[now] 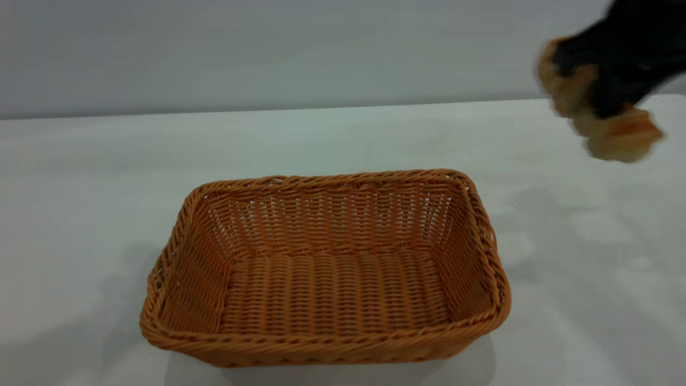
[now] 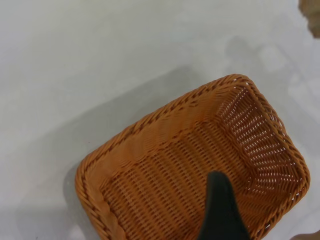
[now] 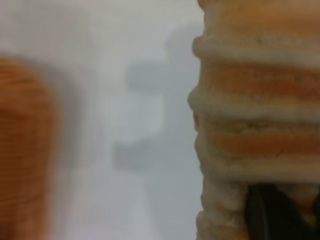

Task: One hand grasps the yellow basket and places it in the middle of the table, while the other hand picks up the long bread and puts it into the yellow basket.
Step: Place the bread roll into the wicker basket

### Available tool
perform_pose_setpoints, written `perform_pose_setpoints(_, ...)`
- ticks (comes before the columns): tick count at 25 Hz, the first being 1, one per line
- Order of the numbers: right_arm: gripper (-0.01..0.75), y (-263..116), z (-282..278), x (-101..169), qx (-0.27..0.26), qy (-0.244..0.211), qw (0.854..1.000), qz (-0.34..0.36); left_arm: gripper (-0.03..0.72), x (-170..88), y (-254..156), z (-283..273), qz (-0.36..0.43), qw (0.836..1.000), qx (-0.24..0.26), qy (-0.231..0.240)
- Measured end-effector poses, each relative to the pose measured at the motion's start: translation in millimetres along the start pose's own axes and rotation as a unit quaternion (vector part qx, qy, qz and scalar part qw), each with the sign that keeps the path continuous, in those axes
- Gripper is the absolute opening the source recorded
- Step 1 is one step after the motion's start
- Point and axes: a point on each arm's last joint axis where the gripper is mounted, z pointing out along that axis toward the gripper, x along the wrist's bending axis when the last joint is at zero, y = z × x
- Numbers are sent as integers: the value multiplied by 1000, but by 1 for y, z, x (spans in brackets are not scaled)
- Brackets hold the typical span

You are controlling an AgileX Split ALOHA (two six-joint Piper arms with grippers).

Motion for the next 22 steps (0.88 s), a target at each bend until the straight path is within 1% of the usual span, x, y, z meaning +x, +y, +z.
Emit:
perform_pose_setpoints(5, 73, -5, -3, 64, -23, 46, 996, -73, 536, 0, 0, 0, 0, 1000, 0, 0)
perform_pose_setpoints(9, 73, -11, 6, 102, -41, 75, 990, -116, 536, 0, 0, 0, -1, 1000, 0, -1)
perform_pose_setpoints(12, 73, -19, 17, 122, -37, 87, 986, -140, 536, 0, 0, 0, -1, 1000, 0, -1)
perform_pose_setpoints(15, 71, -27, 31, 137, -28, 94, 983, -157, 536, 0, 0, 0, -1, 1000, 0, -1)
perform_pose_setpoints(20, 71, -39, 50, 153, -16, 101, 977, -186, 536, 0, 0, 0, -1, 1000, 0, -1)
perform_pose_setpoints(22, 93, -42, 53, 157, -13, 102, 974, -200, 536, 0, 0, 0, -1, 1000, 0, -1)
